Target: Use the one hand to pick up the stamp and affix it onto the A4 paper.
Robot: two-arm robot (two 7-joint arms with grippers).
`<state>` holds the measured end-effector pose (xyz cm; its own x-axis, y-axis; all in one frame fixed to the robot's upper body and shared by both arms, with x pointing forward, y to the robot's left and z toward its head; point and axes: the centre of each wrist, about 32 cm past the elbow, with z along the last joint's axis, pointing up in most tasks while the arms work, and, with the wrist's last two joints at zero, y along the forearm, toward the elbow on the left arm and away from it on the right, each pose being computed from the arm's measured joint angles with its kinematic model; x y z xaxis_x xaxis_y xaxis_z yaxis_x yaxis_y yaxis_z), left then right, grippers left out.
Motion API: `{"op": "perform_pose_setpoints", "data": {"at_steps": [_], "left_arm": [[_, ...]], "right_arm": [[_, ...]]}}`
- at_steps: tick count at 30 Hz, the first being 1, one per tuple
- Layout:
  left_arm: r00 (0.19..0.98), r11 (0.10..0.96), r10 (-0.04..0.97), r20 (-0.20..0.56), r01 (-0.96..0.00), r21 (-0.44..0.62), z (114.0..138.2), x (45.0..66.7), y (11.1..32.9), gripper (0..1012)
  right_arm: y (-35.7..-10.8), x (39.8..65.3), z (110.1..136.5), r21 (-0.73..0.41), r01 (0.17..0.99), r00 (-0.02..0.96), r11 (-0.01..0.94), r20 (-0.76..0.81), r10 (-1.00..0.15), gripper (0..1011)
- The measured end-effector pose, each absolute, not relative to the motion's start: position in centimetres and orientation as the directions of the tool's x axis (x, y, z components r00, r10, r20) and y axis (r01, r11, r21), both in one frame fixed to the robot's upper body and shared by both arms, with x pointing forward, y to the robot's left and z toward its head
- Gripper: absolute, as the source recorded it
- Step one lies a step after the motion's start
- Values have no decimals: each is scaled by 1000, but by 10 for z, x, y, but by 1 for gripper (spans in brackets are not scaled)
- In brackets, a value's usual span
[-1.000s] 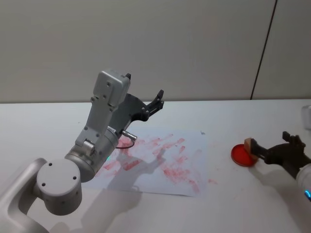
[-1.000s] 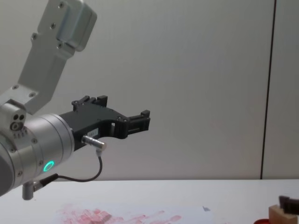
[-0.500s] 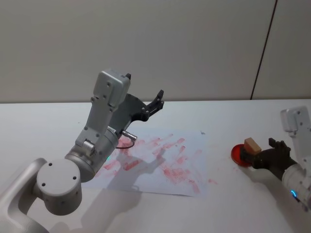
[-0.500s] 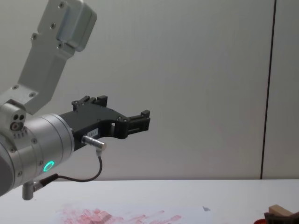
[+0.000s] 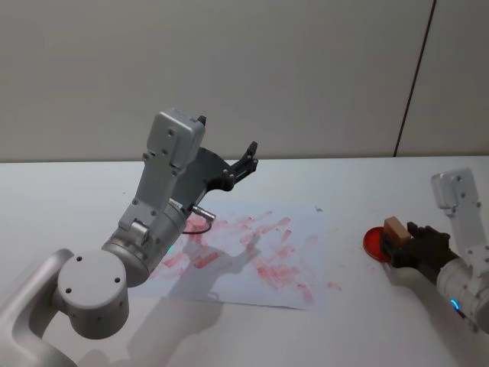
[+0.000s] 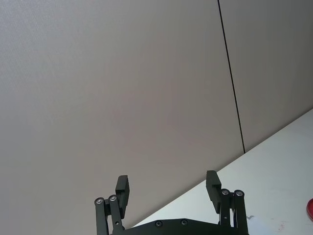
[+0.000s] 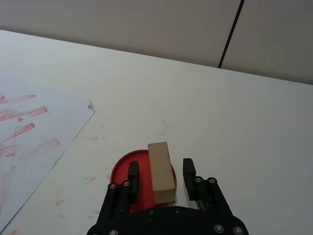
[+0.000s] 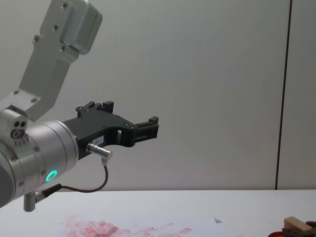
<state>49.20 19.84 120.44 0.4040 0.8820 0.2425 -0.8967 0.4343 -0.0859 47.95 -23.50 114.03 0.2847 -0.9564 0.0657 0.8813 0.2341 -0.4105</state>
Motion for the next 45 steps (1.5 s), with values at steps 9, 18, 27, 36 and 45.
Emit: {"op": "perform_pose_setpoints", "data": {"at_steps": [9, 18, 27, 36, 45], "left_arm": [[404, 434, 882, 242, -897, -86, 1204, 492, 198, 1001], [404, 434, 882, 242, -897, -86, 1204, 492, 198, 1001], [404, 434, 882, 243, -897, -86, 1204, 492, 198, 1001], [404, 434, 882, 243, -897, -86, 1204, 492, 198, 1001], [404, 434, 882, 242, -897, -86, 1204, 492, 198, 1001]], "right_arm": [[-234, 481, 1140, -415, 879, 288, 236, 67, -955, 278], [-232, 482, 1144, -385, 885, 306, 262, 57, -950, 220], [-220, 485, 1160, -300, 882, 384, 363, 9, -923, 220], [-197, 492, 1175, -243, 841, 489, 483, -40, -871, 221], [-165, 502, 1177, -280, 768, 578, 575, -84, -812, 221]]}}
